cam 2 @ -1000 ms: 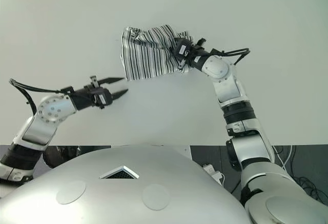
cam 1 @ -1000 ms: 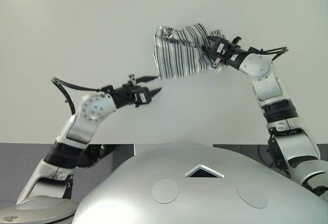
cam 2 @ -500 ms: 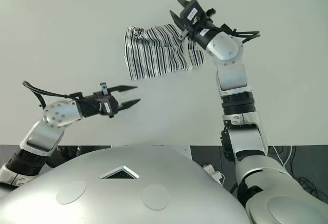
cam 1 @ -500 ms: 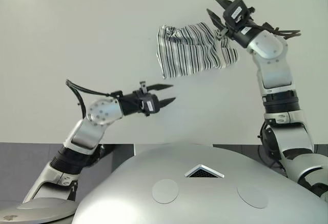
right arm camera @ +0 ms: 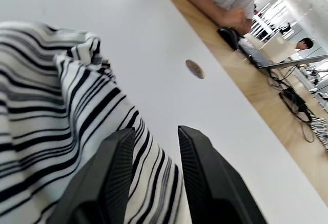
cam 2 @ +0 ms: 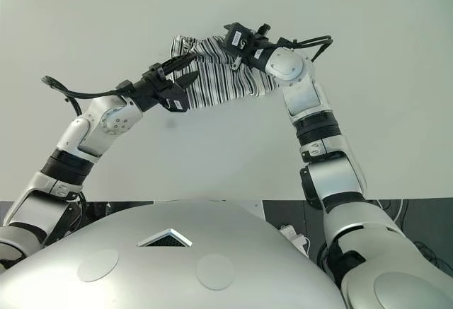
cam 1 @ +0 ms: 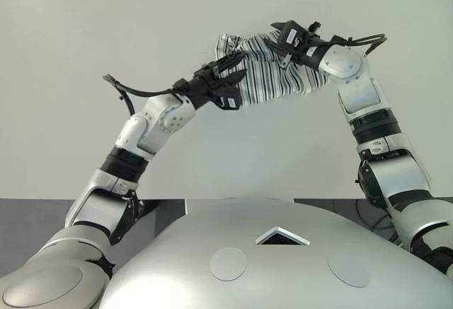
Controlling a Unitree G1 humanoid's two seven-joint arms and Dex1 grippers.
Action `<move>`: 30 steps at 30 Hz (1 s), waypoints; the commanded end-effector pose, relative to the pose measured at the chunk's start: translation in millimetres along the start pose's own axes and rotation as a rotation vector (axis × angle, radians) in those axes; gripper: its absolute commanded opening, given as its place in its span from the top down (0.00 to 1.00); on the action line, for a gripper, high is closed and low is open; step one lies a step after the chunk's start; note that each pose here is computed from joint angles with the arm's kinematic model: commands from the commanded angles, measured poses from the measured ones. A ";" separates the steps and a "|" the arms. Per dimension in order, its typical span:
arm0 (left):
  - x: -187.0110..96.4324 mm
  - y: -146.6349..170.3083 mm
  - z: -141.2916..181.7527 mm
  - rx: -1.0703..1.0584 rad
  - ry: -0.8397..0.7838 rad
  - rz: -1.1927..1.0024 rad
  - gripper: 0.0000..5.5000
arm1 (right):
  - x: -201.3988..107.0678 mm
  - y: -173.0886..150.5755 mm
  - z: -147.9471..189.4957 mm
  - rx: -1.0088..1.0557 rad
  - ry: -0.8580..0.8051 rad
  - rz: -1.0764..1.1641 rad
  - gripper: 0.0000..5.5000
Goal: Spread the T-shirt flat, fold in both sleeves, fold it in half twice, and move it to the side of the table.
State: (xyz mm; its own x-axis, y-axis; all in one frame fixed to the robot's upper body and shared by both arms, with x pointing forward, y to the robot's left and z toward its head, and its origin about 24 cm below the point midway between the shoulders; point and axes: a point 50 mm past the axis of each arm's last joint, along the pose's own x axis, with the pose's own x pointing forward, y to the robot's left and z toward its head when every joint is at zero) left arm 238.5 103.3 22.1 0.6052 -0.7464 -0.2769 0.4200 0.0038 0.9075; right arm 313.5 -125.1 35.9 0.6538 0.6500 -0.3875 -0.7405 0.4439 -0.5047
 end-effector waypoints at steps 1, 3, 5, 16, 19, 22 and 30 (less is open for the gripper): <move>-8.3 -34.4 -11.4 0.046 0.040 -0.179 0.65 | 13.4 -4.7 -0.6 -0.028 0.035 0.021 0.71; -15.0 -49.3 -12.4 0.045 0.046 -0.255 0.65 | 17.4 -7.9 -13.1 -0.023 0.103 0.016 0.71; -22.8 -63.2 -13.6 0.052 0.049 -0.329 0.65 | 18.3 -9.8 -25.2 -0.013 0.164 0.007 0.71; -50.8 -90.1 -12.7 -0.021 0.073 -0.460 0.65 | 7.1 -22.9 -42.2 0.071 0.183 -0.055 0.71; -49.8 -69.5 -11.2 -0.064 0.066 -0.339 0.65 | 1.9 -24.8 -24.4 0.108 0.010 -0.074 0.71; -52.6 -39.6 -9.7 -0.104 0.045 -0.180 0.65 | -9.2 -25.9 5.9 0.182 -0.218 -0.078 0.71; -67.0 37.1 -5.8 -0.171 -0.015 0.256 0.65 | -18.5 8.9 30.7 0.188 -0.333 0.106 0.71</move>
State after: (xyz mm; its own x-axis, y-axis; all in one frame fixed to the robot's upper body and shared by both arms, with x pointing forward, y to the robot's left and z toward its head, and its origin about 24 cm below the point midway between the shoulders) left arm 213.6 156.4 58.4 0.6727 -0.7285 -0.1289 0.4150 0.2273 0.8810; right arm 295.7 -114.3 72.5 0.5385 0.8397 -0.0699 -0.8125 0.4955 -0.3072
